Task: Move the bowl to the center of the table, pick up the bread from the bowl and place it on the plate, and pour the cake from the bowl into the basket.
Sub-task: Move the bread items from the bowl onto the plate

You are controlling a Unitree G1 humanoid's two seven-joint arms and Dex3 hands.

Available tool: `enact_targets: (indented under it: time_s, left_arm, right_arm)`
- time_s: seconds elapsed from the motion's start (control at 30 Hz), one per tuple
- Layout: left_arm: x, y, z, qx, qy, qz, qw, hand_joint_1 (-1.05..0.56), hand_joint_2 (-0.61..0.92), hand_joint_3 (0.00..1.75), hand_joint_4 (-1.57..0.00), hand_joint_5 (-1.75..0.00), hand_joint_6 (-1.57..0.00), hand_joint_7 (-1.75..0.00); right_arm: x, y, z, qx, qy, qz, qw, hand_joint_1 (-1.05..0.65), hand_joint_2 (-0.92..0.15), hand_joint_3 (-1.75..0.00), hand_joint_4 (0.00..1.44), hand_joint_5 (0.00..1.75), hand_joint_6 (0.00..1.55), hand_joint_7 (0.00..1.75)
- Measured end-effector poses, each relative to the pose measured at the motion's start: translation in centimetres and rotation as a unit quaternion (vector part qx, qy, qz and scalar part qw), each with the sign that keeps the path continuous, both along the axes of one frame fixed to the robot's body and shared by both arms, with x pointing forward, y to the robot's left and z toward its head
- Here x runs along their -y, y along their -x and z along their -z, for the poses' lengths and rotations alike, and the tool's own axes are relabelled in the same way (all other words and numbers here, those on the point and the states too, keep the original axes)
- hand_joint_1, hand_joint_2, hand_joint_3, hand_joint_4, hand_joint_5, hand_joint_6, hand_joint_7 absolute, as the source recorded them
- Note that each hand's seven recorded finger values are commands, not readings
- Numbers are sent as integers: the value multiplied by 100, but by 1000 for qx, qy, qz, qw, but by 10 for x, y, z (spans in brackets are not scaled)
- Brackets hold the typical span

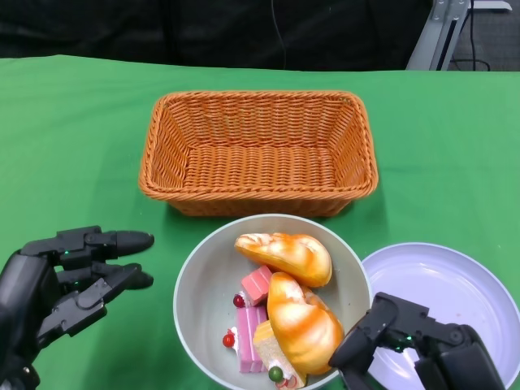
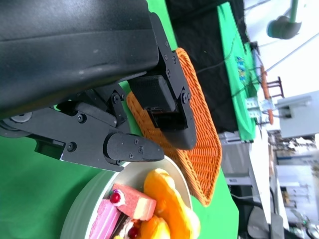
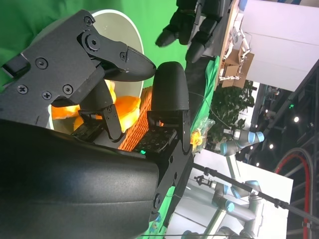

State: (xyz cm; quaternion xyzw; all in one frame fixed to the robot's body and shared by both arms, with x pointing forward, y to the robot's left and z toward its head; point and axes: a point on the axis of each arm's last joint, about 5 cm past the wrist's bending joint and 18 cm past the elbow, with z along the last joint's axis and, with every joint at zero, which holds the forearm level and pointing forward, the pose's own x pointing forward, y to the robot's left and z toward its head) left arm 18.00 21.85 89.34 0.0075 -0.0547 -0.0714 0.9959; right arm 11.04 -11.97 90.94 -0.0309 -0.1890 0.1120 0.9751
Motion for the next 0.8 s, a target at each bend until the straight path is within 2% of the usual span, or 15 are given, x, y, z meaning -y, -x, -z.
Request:
enact_targets:
  time_s: [0.03,0.1,0.2,0.3,0.4,0.53,0.63,0.8]
  left_arm:
    - [0,0,1,3,-1,2,1000,-18,92,24,-77,-120,-95,-67]
    - [-1,0,1,10,-3,2,1000,-18,92,25,-77,-123,-91,-76]
    - [-1,0,2,15,-4,1,1000,-17,92,25,-75,-128,-86,-83]
    - [0,0,2,18,-5,2,1000,-16,92,27,-73,-131,-84,-87]
    - [1,0,2,19,-2,2,1000,-16,92,27,-73,-135,-83,-90]
    - [5,-1,3,23,4,4,1000,-16,92,27,-72,-138,-82,-92]
    - [7,-3,3,27,7,6,1000,-17,92,26,-72,-139,-82,-92]
    - [10,-4,4,31,6,4,1000,-17,92,26,-72,-139,-82,-92]
  right_arm:
    - [1,0,-1,-2,3,-1,1000,-27,-50,-93,78,139,74,108]
    - [2,1,-5,-10,11,-2,1000,-27,-54,-83,76,135,73,102]
    - [4,0,-14,-8,36,-3,999,-32,-76,-36,74,121,73,81]
    - [4,0,-22,-12,71,3,997,-34,-87,-11,73,105,73,65]
    - [3,-2,-29,-13,111,13,994,-34,-89,-3,73,93,74,51]
    - [-1,-7,-39,-4,161,26,987,-45,-89,0,72,75,77,32]
    - [-5,-11,-46,11,220,44,975,-56,-91,-1,68,68,75,23]
    - [-11,-16,-55,20,299,73,951,-62,-92,-1,64,69,74,14]
